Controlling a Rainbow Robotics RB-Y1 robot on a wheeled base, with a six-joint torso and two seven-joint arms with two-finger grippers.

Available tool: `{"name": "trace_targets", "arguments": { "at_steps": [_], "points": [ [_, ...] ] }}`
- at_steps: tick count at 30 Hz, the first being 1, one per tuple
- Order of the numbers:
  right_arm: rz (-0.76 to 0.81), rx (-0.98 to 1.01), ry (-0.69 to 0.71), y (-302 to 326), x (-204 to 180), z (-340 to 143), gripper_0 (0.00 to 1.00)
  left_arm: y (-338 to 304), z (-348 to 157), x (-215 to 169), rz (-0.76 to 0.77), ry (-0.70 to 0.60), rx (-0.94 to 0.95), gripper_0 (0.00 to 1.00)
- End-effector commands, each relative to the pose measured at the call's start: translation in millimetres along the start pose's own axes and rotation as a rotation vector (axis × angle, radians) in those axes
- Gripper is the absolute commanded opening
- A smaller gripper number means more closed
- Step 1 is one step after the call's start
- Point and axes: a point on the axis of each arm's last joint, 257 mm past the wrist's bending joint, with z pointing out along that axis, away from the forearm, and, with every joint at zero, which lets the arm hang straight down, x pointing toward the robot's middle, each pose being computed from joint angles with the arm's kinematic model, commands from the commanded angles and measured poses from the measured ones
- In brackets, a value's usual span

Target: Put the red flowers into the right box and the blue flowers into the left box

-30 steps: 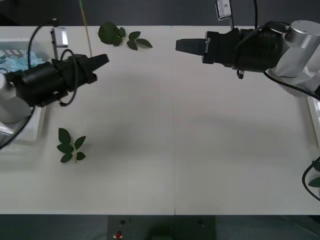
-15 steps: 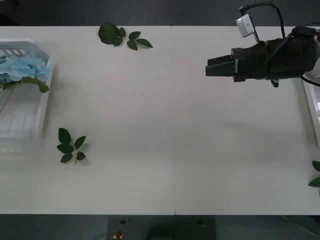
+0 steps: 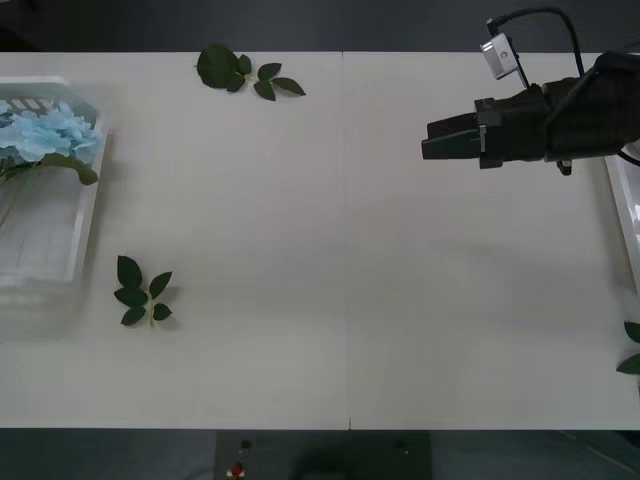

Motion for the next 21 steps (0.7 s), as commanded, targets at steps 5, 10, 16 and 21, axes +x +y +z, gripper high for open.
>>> {"name": "trace_targets", "arguments": {
  "at_steps": [5, 10, 16, 21],
  "points": [
    [-0.063, 0.001, -0.047, 9, -34, 0, 1.00, -31, 18, 42, 0.027, 0.056, 0.040, 0.00],
    [-0.060, -0.006, -0.050, 11, -34, 3, 1.00, -61, 31, 65, 0.024, 0.087, 0.088, 0.00],
    [-0.056, -0.026, -0.050, 16, -33, 9, 1.00, -81, 45, 89, 0.026, 0.101, 0.087, 0.00],
    [-0.056, -0.026, -0.050, 16, -33, 9, 1.00, -84, 48, 92, 0.027, 0.098, 0.081, 0.01]
  ]
}}
